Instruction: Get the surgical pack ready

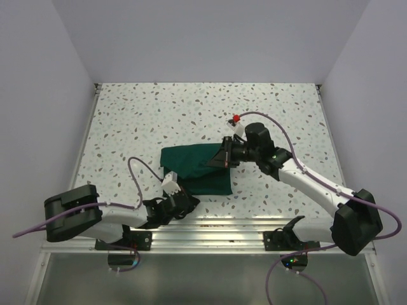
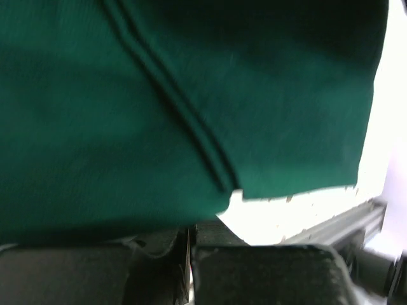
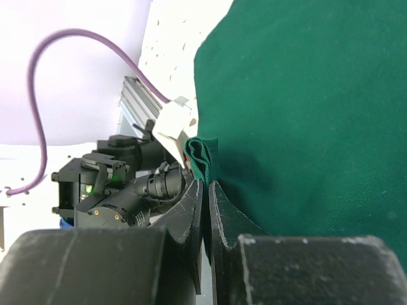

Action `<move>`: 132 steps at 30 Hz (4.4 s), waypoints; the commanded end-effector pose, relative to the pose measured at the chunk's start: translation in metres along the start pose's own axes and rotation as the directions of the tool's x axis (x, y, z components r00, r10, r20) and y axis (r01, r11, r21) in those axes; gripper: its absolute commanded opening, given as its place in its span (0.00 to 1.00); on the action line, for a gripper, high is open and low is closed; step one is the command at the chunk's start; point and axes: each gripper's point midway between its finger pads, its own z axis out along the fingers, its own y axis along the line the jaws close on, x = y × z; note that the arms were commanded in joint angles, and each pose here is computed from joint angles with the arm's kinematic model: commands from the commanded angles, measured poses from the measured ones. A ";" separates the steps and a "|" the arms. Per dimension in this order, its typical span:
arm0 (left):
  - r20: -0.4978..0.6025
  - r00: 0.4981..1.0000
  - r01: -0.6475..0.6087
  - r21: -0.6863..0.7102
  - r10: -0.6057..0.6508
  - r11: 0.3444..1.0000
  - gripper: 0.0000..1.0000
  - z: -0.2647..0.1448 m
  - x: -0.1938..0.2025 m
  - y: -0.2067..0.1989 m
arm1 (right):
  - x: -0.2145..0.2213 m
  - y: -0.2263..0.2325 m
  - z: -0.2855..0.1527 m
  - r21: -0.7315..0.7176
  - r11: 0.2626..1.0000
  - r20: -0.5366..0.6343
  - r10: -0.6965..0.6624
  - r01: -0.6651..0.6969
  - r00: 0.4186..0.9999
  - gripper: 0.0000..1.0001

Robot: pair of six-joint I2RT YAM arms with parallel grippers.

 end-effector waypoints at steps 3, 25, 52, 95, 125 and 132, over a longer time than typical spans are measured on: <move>0.191 0.979 0.067 0.018 -0.070 0.998 0.00 0.019 -0.028 -0.019 | 0.016 0.010 -0.005 -0.044 0.998 -0.032 -0.050 0.049 0.998 0.00; 0.094 0.996 -0.001 -0.081 0.008 0.997 0.00 0.019 -0.009 -0.006 | 0.058 0.000 0.001 0.008 0.995 -0.142 -0.095 0.097 0.985 0.00; 0.276 0.911 -0.271 -0.164 0.308 0.949 0.28 -0.140 -0.142 -0.036 | 0.168 -0.063 -0.007 -0.036 0.996 -0.560 -0.084 0.077 0.824 0.50; -0.034 0.980 -0.197 -0.056 0.196 0.979 0.07 0.003 -0.197 0.039 | 0.026 -0.142 -0.026 0.212 0.974 -0.119 0.109 -0.082 0.987 0.30; 0.266 0.908 -0.326 -0.035 0.324 0.945 0.45 -0.094 -0.250 -0.020 | 0.120 -0.126 -0.074 0.268 0.938 -0.091 0.253 -0.221 0.963 0.70; 0.277 0.909 -0.331 0.023 0.312 0.944 0.46 -0.087 -0.252 -0.031 | 0.146 -0.125 -0.040 0.223 0.920 -0.057 0.343 -0.323 0.938 0.24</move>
